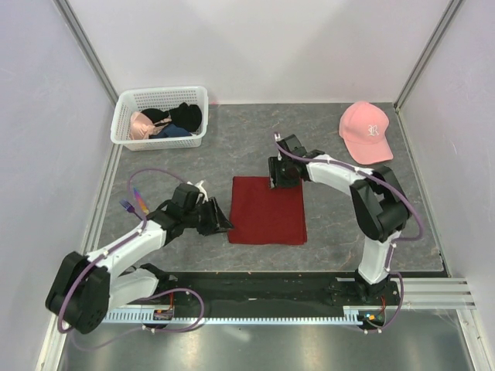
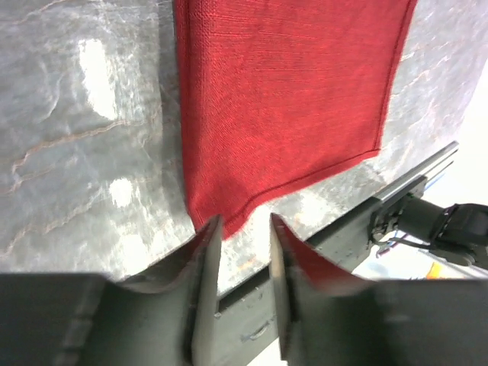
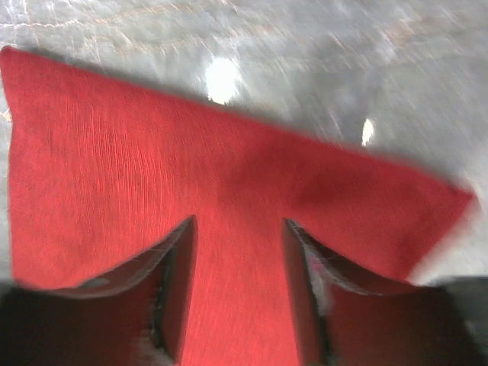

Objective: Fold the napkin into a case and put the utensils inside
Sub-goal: Flatten out the square-folded napkin at the center of the board.

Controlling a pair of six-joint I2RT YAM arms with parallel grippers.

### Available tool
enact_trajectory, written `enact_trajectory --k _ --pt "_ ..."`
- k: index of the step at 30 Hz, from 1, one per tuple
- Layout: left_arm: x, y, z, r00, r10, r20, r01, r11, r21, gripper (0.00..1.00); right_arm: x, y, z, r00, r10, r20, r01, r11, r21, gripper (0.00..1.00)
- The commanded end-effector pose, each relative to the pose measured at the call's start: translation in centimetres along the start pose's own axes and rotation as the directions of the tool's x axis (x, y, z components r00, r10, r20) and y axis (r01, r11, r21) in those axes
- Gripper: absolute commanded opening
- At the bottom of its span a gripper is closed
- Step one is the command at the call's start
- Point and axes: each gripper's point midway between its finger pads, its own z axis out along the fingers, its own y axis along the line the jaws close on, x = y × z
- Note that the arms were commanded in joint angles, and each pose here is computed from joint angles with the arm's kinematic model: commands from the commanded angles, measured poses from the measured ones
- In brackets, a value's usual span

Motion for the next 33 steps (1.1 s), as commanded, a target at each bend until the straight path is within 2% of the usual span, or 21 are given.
enact_trajectory --k 1,3,4,6,10,11,16,21,27,33 --pt "0.8 1.0 -1.6 0.993 -0.115 -0.012 0.113 0.987 -0.114 0.47 0.3 -0.7 -7.8 0.994 0.085 0.064 -0.088 0.995 0.052 0.67" --pt "1.4 1.6 -1.6 0.986 -0.163 -0.021 0.159 0.977 -0.143 0.48 3.8 -2.1 -8.9 0.990 0.140 0.005 -0.140 0.986 0.089 0.69" --pt "1.7 1.7 -1.6 0.982 -0.185 -0.033 0.178 0.973 -0.145 0.49 4.3 -1.9 -10.5 0.987 0.157 0.021 -0.158 0.985 0.067 0.69" --pt "2.4 2.2 -1.3 0.974 -0.219 -0.048 0.209 0.964 -0.162 0.49 7.8 -2.3 -10.9 0.971 0.236 -0.033 -0.234 0.970 0.057 0.69" --pt "2.4 1.4 -0.2 0.969 -0.231 -0.088 0.221 0.969 -0.113 0.49 11.0 -2.3 -13.5 0.935 0.354 -0.015 -0.354 0.935 -0.007 0.65" --pt "2.4 1.2 0.0 0.968 -0.234 -0.094 0.224 0.969 -0.102 0.49 12.8 -2.7 -13.1 0.926 0.376 -0.045 -0.376 0.927 0.000 0.63" --pt "2.3 1.2 0.8 0.963 -0.255 -0.085 0.248 0.965 -0.079 0.49 16.7 -3.2 -12.2 0.884 0.457 -0.099 -0.460 0.888 -0.011 0.58" --pt "2.2 1.5 1.6 0.964 -0.248 -0.092 0.242 0.967 -0.077 0.45 16.5 -3.1 -11.9 0.842 0.537 -0.049 -0.539 0.840 -0.055 0.56" --pt "2.8 2.2 2.1 0.960 -0.259 -0.102 0.251 0.964 -0.082 0.36 17.0 -2.3 -10.7 0.779 0.623 -0.074 -0.627 0.770 -0.117 0.55" --pt "2.8 2.2 2.1 0.962 -0.254 -0.097 0.247 0.966 -0.075 0.29 17.5 -2.4 -10.2 0.755 0.651 -0.081 -0.656 0.747 -0.111 0.50"
